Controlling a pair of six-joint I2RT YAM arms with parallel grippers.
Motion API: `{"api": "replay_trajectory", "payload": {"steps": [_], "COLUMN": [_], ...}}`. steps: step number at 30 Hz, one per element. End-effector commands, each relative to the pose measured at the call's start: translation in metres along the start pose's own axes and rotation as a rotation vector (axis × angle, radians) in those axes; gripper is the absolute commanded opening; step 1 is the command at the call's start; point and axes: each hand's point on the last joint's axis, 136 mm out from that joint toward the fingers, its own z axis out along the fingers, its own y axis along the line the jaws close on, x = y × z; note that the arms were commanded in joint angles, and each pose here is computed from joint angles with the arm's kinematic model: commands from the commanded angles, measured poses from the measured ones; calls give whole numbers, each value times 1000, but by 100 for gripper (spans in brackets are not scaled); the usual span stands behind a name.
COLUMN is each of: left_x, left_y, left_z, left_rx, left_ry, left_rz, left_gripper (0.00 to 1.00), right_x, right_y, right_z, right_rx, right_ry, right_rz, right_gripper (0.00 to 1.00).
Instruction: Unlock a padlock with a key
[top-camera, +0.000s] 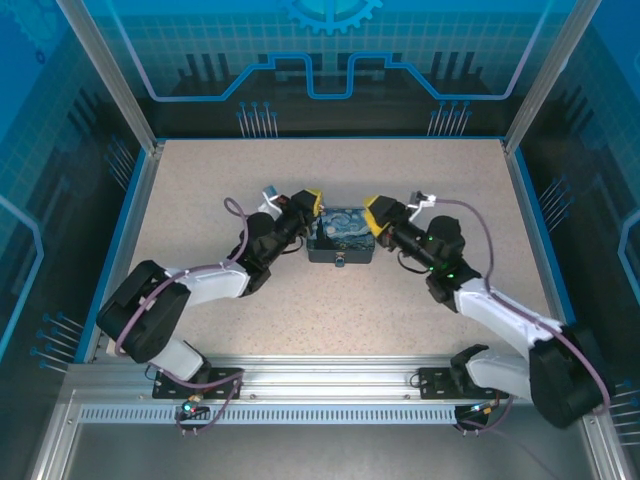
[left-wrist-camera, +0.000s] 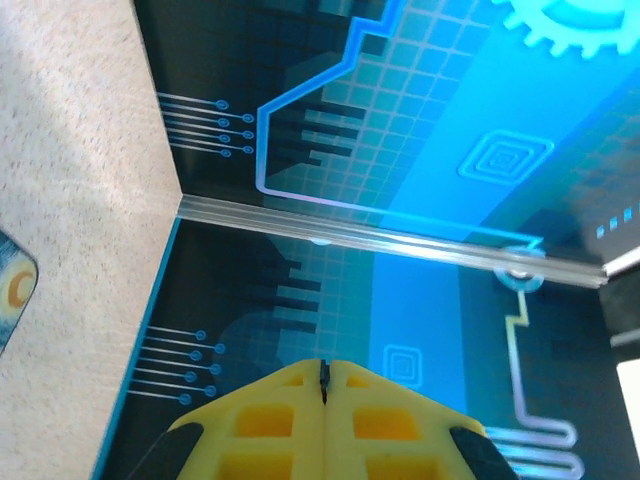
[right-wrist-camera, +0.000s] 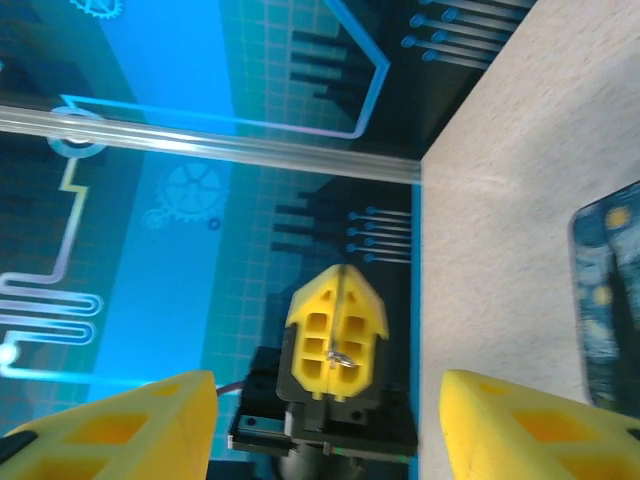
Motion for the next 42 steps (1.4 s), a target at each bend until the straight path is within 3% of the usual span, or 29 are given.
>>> {"api": "replay_trajectory", "payload": {"steps": [1,4,6,9,15,25,32,42], "left_x": [15,33,44,45,37,37,33,20], "left_y": [-28,-41,-40,-38,-52,-60,-52,-45], "left_z": [1,5,5,-1,-11,-9,-1,6], "left_rx": [51,63,-8,-130,-202,-119,-71,26], "left_ry": [119,232,296,298,267,221,162,50], "left_rz": [232,434,615,839,989,932,751,526], "left_gripper": [0,0,0,0,0,0,0,0], "right_x": [4,2,2,3,7,9,11,26], "right_y": [-25,-15,-10,-6,-6,28,56,54], "right_z": [-20,-23,-21,-15,2,27,39,65], "right_rx": [185,189,184,172,159,-8,-162,-208], "right_ry": [62,83,97,106,126,130,142,177], "right_rz": [-95,-119,-127,-127,-120,-155,-194,-141], "right_gripper": [60,59,59,59,59,53,46,40]}}
